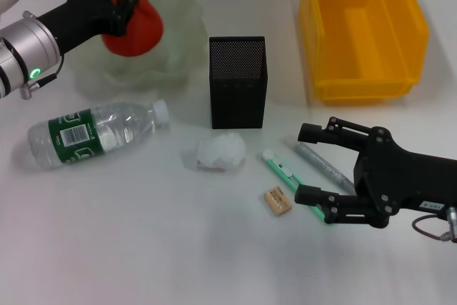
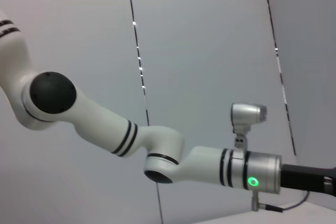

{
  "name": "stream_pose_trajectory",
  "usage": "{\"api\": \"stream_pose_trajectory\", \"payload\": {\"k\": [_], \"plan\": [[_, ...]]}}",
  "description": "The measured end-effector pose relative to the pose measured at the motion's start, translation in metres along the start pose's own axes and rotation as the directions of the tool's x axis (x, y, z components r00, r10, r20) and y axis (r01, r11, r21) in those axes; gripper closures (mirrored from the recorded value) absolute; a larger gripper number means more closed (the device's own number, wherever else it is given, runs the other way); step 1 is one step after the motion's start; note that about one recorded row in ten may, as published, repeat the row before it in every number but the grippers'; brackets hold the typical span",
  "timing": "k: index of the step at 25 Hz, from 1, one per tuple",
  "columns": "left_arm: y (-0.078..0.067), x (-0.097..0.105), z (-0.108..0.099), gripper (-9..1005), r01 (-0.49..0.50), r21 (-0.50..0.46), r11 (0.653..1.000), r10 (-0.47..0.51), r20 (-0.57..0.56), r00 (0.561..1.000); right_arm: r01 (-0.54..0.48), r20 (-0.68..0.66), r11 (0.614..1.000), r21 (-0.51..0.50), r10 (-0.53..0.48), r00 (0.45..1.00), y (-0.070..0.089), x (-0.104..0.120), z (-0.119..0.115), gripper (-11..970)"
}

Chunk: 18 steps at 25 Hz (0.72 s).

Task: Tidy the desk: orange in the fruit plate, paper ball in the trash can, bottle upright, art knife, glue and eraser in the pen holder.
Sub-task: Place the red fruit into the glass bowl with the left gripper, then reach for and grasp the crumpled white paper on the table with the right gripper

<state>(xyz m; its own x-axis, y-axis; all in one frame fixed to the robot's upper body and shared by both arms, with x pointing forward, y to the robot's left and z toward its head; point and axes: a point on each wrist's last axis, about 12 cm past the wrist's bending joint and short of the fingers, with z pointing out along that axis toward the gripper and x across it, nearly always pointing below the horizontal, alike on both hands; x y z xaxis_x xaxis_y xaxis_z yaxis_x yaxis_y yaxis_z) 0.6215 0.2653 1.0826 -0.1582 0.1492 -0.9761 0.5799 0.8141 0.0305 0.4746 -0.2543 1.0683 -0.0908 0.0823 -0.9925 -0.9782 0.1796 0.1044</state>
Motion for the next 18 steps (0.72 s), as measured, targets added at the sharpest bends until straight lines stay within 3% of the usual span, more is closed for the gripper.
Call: {"api": "stream_pose_trajectory", "payload": {"k": [5, 14, 18], "plan": [[-0.001, -0.003, 0.003, 819, 0.007, 0.005, 1.0, -0.007, 0.01, 1.0, -0.002, 0.007, 1.0, -0.003, 0.002, 1.0, 0.002, 0.0, -0.001, 135], [-0.01, -0.006, 0.007, 640, 0.025, 0.051, 0.998, -0.027, 0.035, 0.999, -0.007, 0.005, 1.0, 0.006, 0.007, 1.0, 0.003, 0.002, -0.003, 136], [-0.02, -0.008, 0.002, 404, 0.03, 0.14, 0.99, -0.043, 0.087, 0.995, -0.007, 0.004, 1.0, 0.007, 0.007, 1.0, 0.003, 0.002, -0.003, 137]]}}
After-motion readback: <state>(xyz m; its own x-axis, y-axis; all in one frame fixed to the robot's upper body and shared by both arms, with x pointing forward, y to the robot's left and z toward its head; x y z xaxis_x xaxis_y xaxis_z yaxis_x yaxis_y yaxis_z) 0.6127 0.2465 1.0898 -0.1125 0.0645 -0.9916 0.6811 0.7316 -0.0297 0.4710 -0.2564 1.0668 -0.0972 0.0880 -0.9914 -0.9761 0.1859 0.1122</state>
